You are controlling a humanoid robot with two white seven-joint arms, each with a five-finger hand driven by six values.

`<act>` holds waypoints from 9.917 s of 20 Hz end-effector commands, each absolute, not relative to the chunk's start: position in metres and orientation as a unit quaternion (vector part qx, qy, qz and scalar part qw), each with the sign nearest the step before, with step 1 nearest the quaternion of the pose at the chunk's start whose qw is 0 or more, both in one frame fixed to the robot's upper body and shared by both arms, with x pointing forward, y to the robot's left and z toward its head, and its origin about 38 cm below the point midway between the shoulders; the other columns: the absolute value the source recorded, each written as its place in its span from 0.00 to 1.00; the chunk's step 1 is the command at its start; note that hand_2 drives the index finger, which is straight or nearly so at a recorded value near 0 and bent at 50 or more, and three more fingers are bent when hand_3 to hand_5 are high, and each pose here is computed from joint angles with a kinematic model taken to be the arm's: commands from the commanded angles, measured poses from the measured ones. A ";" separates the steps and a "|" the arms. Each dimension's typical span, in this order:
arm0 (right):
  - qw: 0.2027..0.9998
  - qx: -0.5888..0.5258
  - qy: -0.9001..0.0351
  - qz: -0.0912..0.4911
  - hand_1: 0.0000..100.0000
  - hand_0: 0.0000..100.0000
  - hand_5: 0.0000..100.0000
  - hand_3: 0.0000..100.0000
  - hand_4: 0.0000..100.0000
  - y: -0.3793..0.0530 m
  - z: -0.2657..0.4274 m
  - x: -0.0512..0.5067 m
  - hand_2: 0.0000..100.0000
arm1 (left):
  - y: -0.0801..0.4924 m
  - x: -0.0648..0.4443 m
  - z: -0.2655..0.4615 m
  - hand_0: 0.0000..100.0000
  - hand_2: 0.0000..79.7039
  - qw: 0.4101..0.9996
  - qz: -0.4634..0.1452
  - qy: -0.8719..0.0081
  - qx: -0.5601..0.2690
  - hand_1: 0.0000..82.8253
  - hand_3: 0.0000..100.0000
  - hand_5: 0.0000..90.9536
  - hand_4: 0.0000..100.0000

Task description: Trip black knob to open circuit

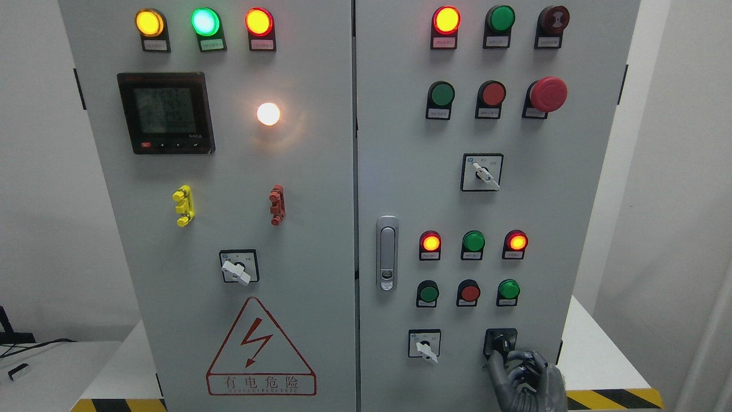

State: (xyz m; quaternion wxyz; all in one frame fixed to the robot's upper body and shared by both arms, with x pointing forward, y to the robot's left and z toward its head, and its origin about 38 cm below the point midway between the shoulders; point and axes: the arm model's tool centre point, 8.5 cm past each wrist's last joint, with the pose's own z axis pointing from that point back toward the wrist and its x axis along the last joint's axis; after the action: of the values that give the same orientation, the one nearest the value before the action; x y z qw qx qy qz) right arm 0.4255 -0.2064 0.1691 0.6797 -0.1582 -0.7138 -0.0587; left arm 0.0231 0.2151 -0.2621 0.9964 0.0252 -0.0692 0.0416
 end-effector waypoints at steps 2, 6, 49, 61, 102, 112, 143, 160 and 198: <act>0.682 -0.154 -0.713 -0.056 0.68 0.41 0.98 0.89 0.88 -0.203 0.168 0.425 0.62 | 0.214 0.024 -0.262 0.12 0.00 0.997 0.026 -0.070 0.023 0.47 0.00 0.00 0.00; 0.682 -0.154 -0.713 -0.056 0.69 0.41 0.98 0.89 0.88 -0.203 0.168 0.425 0.62 | 0.215 0.024 -0.262 0.12 0.00 0.997 0.026 -0.070 0.024 0.47 0.00 0.00 0.00; 0.687 -0.105 -0.714 -0.081 0.68 0.41 0.98 0.90 0.90 -0.200 0.171 0.428 0.63 | 0.214 0.024 -0.262 0.12 0.00 0.997 0.026 -0.070 0.023 0.47 0.00 0.00 0.00; 0.688 -0.103 -0.714 -0.081 0.69 0.42 0.98 0.91 0.90 -0.199 0.171 0.428 0.63 | 0.215 0.024 -0.262 0.12 0.00 0.997 0.026 -0.070 0.024 0.47 0.00 0.00 0.00; 0.699 -0.086 -0.705 -0.085 0.69 0.43 0.98 0.91 0.90 -0.197 0.170 0.429 0.64 | 0.214 0.024 -0.262 0.12 0.00 0.997 0.026 -0.070 0.023 0.47 0.00 0.00 0.00; 0.698 -0.092 -0.705 -0.086 0.68 0.42 0.98 0.89 0.90 -0.199 0.170 0.429 0.62 | 0.214 0.024 -0.262 0.12 0.00 0.997 0.026 -0.070 0.023 0.47 0.00 0.00 0.00; 0.695 -0.113 -0.706 -0.079 0.70 0.42 0.97 0.85 0.87 -0.202 0.171 0.429 0.58 | 0.214 0.024 -0.262 0.12 0.00 0.997 0.026 -0.070 0.023 0.47 0.00 0.00 0.00; 0.692 -0.120 -0.707 -0.077 0.71 0.41 0.97 0.84 0.86 -0.203 0.172 0.429 0.57 | 0.215 0.024 -0.262 0.12 0.00 0.997 0.026 -0.070 0.024 0.47 0.00 0.00 0.00; 0.685 -0.152 -0.709 -0.070 0.73 0.40 0.97 0.84 0.86 -0.212 0.173 0.428 0.56 | 0.215 0.024 -0.262 0.12 0.00 0.997 0.026 -0.070 0.024 0.47 0.00 0.00 0.00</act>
State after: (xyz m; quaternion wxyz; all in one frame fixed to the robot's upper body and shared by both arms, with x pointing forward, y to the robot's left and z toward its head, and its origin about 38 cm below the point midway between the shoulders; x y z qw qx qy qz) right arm 0.4283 -0.2192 0.1728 0.6872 -0.1466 -0.7063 -0.0859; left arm 0.0231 0.2150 -0.2621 0.9964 0.0251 -0.0693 0.0416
